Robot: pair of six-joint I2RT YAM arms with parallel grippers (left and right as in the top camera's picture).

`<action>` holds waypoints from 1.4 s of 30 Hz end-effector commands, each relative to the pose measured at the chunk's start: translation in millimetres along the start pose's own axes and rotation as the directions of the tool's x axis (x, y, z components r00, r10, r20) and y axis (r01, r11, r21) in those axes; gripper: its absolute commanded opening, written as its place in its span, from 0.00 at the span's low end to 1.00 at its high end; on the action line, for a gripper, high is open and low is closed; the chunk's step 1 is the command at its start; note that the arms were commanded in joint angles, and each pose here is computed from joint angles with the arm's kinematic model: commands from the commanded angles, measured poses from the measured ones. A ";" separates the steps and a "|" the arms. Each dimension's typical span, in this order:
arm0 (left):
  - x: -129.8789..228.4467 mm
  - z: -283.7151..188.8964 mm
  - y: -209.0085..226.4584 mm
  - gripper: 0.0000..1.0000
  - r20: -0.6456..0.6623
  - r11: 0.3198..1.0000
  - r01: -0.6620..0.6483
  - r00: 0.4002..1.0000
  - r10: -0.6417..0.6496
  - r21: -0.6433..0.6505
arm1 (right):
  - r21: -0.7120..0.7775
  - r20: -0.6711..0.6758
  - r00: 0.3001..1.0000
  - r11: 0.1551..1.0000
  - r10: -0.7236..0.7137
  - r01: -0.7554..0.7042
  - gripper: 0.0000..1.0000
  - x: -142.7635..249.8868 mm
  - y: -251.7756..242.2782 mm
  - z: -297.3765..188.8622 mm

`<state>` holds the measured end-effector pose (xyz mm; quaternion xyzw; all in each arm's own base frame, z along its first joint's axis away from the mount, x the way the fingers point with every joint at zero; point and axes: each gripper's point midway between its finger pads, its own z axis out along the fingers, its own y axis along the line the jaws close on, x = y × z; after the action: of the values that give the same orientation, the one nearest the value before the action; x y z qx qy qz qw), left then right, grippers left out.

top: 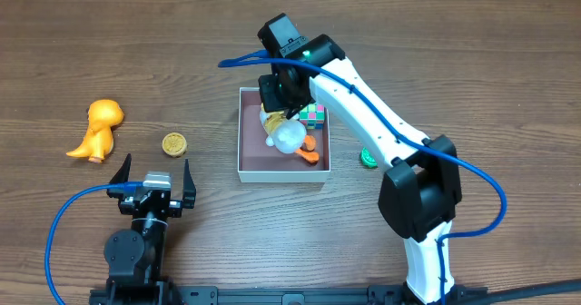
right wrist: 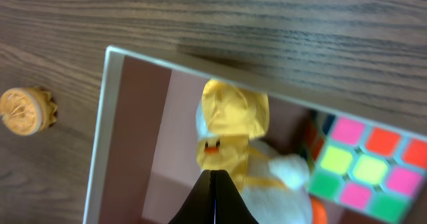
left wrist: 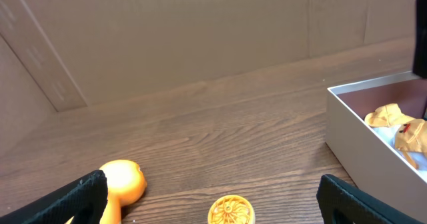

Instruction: Pack container

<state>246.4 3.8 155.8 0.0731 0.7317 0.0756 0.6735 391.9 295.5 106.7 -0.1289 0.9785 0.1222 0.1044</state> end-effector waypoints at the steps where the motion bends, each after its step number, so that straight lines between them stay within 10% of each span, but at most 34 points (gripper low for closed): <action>1: 2.4 0.2 3.7 1.00 -0.007 1.000 0.011 1.000 -0.011 -0.019 | -0.009 -0.010 1.000 1.000 -0.012 0.012 0.04 1.8 4.3 11.8; 42: 2.5 0.2 3.7 1.00 -0.007 1.000 0.011 1.000 -0.011 -0.019 | 0.194 -0.274 0.961 0.980 0.021 0.034 0.04 65.5 -34.2 32.2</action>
<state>246.4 3.8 155.7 0.0732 0.7318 0.0756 0.6734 344.2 261.7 56.5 -0.1352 0.9904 0.0197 -0.0209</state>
